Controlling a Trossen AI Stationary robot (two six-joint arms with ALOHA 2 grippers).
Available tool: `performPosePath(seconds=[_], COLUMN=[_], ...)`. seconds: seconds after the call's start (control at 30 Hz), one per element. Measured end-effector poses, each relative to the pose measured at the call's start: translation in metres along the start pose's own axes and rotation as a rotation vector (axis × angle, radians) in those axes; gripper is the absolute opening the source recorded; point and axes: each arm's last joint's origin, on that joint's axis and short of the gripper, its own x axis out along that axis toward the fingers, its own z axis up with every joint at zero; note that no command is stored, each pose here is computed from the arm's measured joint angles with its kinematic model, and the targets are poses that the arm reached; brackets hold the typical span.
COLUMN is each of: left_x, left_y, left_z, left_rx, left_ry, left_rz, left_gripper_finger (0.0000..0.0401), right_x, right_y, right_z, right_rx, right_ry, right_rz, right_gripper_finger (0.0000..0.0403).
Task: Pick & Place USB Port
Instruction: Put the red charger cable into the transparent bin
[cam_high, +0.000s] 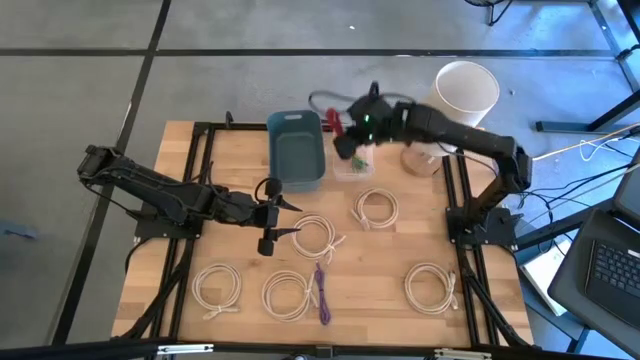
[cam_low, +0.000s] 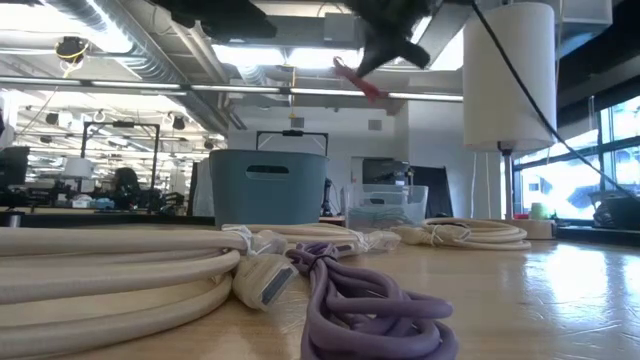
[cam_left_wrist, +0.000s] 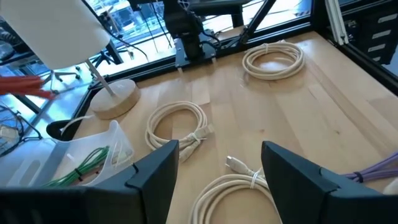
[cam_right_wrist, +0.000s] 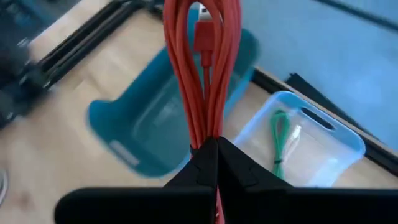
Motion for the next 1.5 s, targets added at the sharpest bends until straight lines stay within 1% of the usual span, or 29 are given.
performPosePath(seconds=[0.07,0.2,0.43,0.53,0.63,0.8,1.1,1.33,1.43,1.5], left_x=[0.000,0.000,0.000,0.000,0.000,0.000,0.000,0.000,0.000,0.000], left_y=[0.000,0.000,0.000,0.000,0.000,-0.001,-0.001,-0.001,-0.001,-0.001], left_z=[0.000,0.000,0.000,-0.001,-0.002,-0.003,-0.003,-0.003,-0.003,-0.003], left_rx=[0.000,0.000,0.006,0.004,0.003,-0.016,-0.046,-0.060,-0.061,-0.061], left_ry=[0.001,0.001,0.002,0.010,0.021,0.035,0.034,0.034,0.034,0.034], left_rz=[0.000,0.000,0.000,-0.002,-0.003,-0.005,-0.005,-0.005,-0.005,-0.005], left_gripper_finger=[0.0223,0.0223,0.0223,0.0223,0.0223,0.0223,0.0223,0.0223,0.0223,0.0223], right_x=[0.010,0.039,0.092,0.110,0.125,0.137,0.151,0.165,0.176,0.184], right_y=[-0.016,-0.040,-0.061,-0.068,-0.075,-0.083,-0.085,-0.086,-0.087,-0.088], right_z=[0.007,0.014,0.007,0.002,-0.004,-0.013,-0.021,-0.027,-0.034,-0.038], right_rx=[0.065,0.138,0.169,0.172,0.170,0.167,0.159,0.156,0.150,0.145], right_ry=[0.014,0.067,0.207,0.268,0.332,0.413,0.465,0.505,0.550,0.572], right_rz=[-0.025,-0.089,-0.153,-0.162,-0.198,-0.239,-0.257,-0.265,-0.239,-0.242], right_gripper_finger=[0.0000,0.0000,0.0000,0.0000,0.0000,0.0000,0.0000,0.0000,0.0000,0.0000])
